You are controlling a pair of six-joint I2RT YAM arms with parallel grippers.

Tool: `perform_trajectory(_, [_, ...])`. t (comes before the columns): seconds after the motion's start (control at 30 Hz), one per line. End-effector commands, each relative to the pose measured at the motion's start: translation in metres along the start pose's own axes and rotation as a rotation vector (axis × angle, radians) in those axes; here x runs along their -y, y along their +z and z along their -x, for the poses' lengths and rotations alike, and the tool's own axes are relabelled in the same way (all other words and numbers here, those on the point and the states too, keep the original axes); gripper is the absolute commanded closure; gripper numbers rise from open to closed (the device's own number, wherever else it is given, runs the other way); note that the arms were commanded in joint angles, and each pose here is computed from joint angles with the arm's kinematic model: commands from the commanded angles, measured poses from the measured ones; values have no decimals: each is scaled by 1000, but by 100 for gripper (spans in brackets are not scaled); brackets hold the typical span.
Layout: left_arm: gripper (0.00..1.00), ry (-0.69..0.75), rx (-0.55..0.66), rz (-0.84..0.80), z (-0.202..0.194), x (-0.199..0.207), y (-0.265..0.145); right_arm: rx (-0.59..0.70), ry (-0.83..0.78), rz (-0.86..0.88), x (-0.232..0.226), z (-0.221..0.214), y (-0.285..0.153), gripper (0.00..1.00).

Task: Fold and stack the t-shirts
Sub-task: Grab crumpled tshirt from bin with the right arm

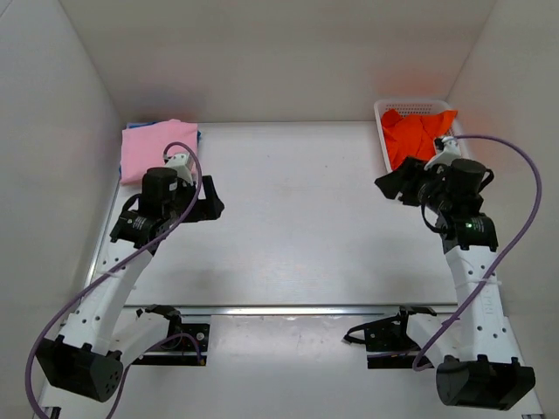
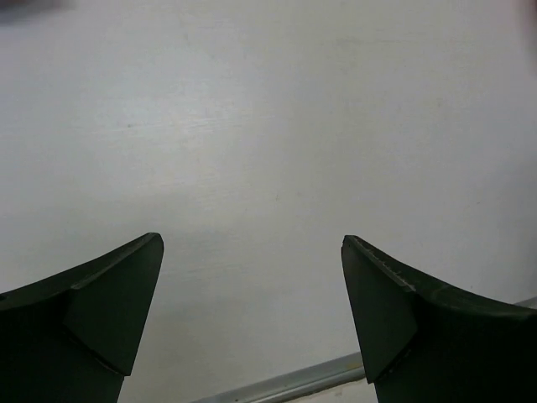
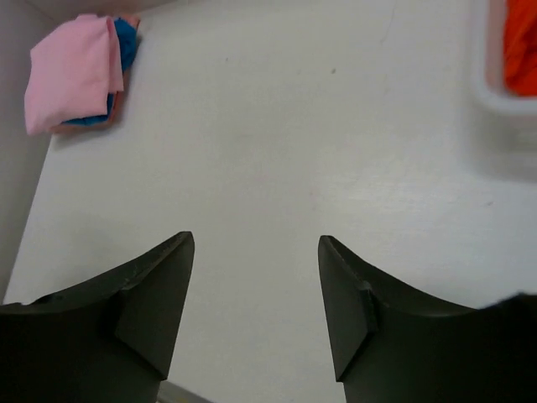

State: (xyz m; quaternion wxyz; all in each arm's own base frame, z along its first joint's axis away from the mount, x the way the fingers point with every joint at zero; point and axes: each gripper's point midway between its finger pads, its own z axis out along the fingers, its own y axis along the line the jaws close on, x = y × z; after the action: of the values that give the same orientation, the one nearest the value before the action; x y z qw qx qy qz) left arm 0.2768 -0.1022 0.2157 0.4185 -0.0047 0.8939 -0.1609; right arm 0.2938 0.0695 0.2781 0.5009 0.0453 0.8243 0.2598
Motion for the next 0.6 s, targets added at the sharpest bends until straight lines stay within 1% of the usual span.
perform_trajectory(0.0, [1, 71, 111, -7, 31, 2, -12, 52, -99, -100, 17, 43, 7, 38])
perform_trajectory(0.03, [1, 86, 122, -24, 34, 3, -14, 25, -111, -144, 34, 46, 21, 33])
perform_trajectory(0.07, [2, 105, 152, -25, 39, 3, -17, 54, -131, -168, 39, 65, 23, 32])
perform_trajectory(0.1, [2, 136, 162, -25, 38, 4, -20, 40, -125, -200, 55, 79, 35, 31])
perform_trajectory(0.13, [1, 131, 188, -5, 40, 2, -22, 27, -108, -235, 76, 91, 51, 31])
perform_trajectory(0.17, [1, 124, 209, -3, 42, 1, -22, -21, -83, -250, 97, 87, 71, 31])
perform_trajectory(0.2, [2, 130, 207, -14, 37, -1, -21, 1, -87, -260, 101, 105, 75, 31])
perform_trajectory(0.23, [1, 141, 220, -27, 36, -3, -20, -14, -82, -276, 116, 113, 91, 31])
perform_trajectory(0.27, [1, 145, 239, -39, 39, -2, -19, -57, -65, -323, 141, 105, 109, 32])
perform_trajectory(0.3, [1, 130, 243, -44, 35, -4, -18, -38, -74, -329, 146, 119, 116, 32])
perform_trajectory(0.33, [2, 135, 246, -51, 32, -5, -13, -35, -63, -343, 161, 126, 131, 34])
perform_trajectory(0.37, [1, 139, 258, -52, 34, -5, -12, -78, -39, -360, 183, 114, 149, 34])
perform_trajectory(0.4, [1, 140, 251, -63, 32, -4, -7, -55, -51, -364, 187, 127, 153, 34])
perform_trajectory(0.43, [1, 139, 229, -65, 27, -4, 1, -74, -40, -378, 203, 124, 168, 35])
perform_trajectory(0.47, [1, 141, 229, -62, 30, -5, 2, -116, -23, -397, 223, 111, 185, 35])
perform_trajectory(0.5, [1, 142, 216, -72, 30, -2, 6, -101, -42, -398, 226, 122, 189, 35])
perform_trajectory(0.53, [2, 138, 207, -80, 30, 0, 10, -115, -40, -408, 240, 120, 207, 35])
perform_trajectory(0.57, [1, 137, 213, -87, 34, 1, 12, -174, -9, -416, 258, 98, 220, 35])
